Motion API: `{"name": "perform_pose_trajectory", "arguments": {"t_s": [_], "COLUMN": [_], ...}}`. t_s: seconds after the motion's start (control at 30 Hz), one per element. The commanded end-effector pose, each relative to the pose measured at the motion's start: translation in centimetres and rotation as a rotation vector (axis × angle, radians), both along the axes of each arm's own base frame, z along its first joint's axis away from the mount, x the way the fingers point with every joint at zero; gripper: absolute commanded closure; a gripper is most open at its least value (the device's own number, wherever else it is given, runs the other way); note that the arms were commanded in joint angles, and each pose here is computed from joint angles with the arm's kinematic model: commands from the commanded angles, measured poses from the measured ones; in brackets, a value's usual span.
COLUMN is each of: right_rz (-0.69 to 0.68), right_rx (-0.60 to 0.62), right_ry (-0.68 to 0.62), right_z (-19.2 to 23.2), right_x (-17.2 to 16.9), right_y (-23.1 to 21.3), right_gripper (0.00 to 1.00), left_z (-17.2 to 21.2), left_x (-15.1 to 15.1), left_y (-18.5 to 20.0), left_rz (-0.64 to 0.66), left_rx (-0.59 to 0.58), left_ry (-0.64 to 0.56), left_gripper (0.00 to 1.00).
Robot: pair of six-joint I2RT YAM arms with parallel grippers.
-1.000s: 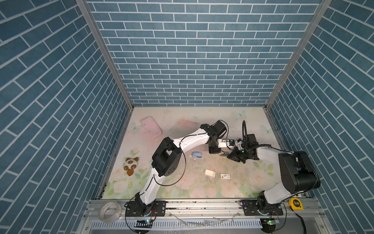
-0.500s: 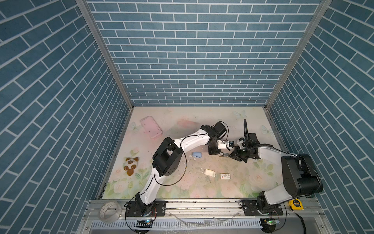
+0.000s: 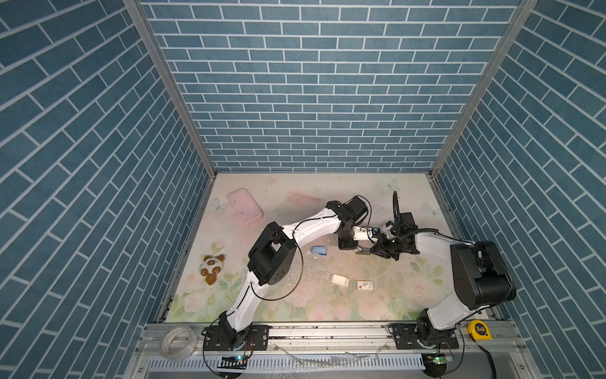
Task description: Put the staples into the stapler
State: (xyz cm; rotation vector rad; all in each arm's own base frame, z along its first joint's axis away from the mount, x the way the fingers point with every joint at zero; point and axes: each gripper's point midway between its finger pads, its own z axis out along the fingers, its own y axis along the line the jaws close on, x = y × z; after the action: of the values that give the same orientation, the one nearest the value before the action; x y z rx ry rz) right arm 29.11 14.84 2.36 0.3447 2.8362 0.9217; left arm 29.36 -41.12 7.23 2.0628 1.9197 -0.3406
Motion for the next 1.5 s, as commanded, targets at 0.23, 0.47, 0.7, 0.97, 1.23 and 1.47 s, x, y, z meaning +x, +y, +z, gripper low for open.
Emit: {"name": "perform_pose_trajectory", "arguments": {"t_s": [0.23,0.47,0.7,0.97,1.23,1.47], "right_rz": [0.025,0.014,0.012,0.008,0.0,-0.017], "right_rx": [-0.041,-0.046,-0.048,-0.05,-0.062,-0.077], "right_ry": [0.033,0.036,0.037,0.036,0.022,0.005], "right_z": [-1.2,-1.3,-1.3,-1.2,-0.6,-0.2], "right_x": [-0.7,-0.8,-1.0,-1.0,-1.0,-0.8], "right_y": [-0.6,-0.8,-0.9,-0.9,-1.2,-1.6], "right_gripper": [0.89,0.89,0.89,0.9,0.9,0.89], "left_z": [-1.7,-1.1,-1.0,-1.7,-2.3,-2.8], "left_x": [-1.1,-1.2,-1.6,-2.3,-2.7,-2.8], "left_y": [-1.3,-2.4,-3.2,-3.5,-3.8,-3.8], "left_rz": [-0.021,-0.005,-0.005,-0.017,-0.027,-0.033], "left_rx": [0.014,-0.028,-0.049,-0.043,-0.034,-0.023], "left_ry": [0.057,0.09,0.12,0.138,0.143,0.145], "left_gripper": [0.87,0.87,0.87,0.87,0.88,0.89]}}
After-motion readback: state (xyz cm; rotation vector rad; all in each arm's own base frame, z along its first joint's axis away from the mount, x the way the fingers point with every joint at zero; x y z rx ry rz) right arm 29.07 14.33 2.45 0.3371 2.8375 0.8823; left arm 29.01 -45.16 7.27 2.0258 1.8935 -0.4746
